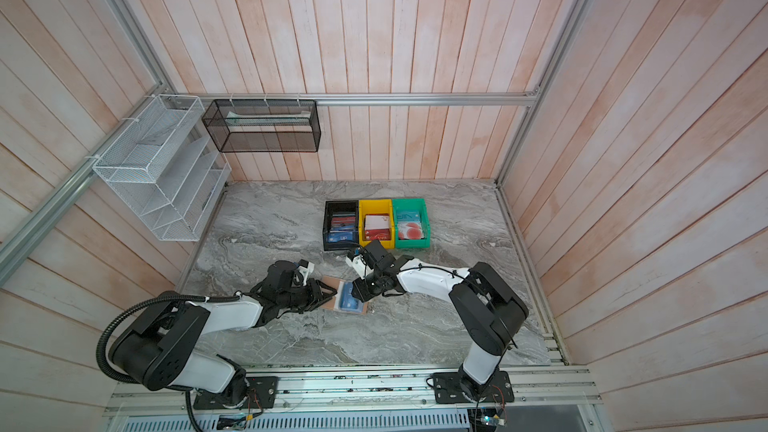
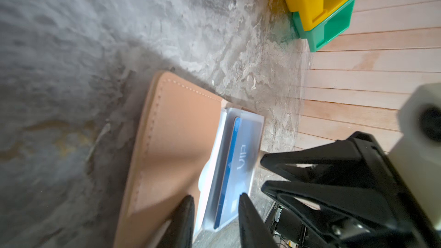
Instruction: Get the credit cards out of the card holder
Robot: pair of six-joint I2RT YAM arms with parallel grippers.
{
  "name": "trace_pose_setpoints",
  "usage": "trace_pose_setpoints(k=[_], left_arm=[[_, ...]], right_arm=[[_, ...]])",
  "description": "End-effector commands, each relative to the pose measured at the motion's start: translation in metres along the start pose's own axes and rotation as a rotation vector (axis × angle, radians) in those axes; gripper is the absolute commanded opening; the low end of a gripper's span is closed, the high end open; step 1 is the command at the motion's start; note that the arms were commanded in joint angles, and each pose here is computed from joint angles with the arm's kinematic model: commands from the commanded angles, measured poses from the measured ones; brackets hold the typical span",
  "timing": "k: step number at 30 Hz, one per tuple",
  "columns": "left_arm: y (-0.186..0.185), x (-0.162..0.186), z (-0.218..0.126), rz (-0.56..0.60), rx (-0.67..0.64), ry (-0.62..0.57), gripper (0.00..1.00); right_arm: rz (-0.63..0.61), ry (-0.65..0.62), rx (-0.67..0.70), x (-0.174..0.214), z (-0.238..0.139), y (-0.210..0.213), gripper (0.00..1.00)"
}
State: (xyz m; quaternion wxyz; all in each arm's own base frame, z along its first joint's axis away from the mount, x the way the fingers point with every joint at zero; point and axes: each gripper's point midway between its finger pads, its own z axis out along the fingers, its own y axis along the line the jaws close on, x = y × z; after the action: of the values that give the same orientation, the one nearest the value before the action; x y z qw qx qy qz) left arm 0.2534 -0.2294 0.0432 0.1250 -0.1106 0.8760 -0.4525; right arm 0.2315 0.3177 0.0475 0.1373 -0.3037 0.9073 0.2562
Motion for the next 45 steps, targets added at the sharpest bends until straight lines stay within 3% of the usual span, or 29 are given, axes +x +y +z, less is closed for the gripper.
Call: trace_pose_setpoints(k=[1,21,45], left_arm=[[-0.011,-0.007,0.0,0.029,0.033,-0.008,0.34],[-0.008,-0.005,0.006,0.028,0.042,0.009,0.33],[-0.003,-0.008,0.026,0.02,0.051,0.062,0.27]], right_arm=[[0.013,0.01,0.071,0.007,-0.011,-0.011,0.24],[0.027,0.093,0.113,0.019,0.02,-0.025,0.21],[0.026,0.114,0.101,0.023,0.026,-0.023,0.2]])
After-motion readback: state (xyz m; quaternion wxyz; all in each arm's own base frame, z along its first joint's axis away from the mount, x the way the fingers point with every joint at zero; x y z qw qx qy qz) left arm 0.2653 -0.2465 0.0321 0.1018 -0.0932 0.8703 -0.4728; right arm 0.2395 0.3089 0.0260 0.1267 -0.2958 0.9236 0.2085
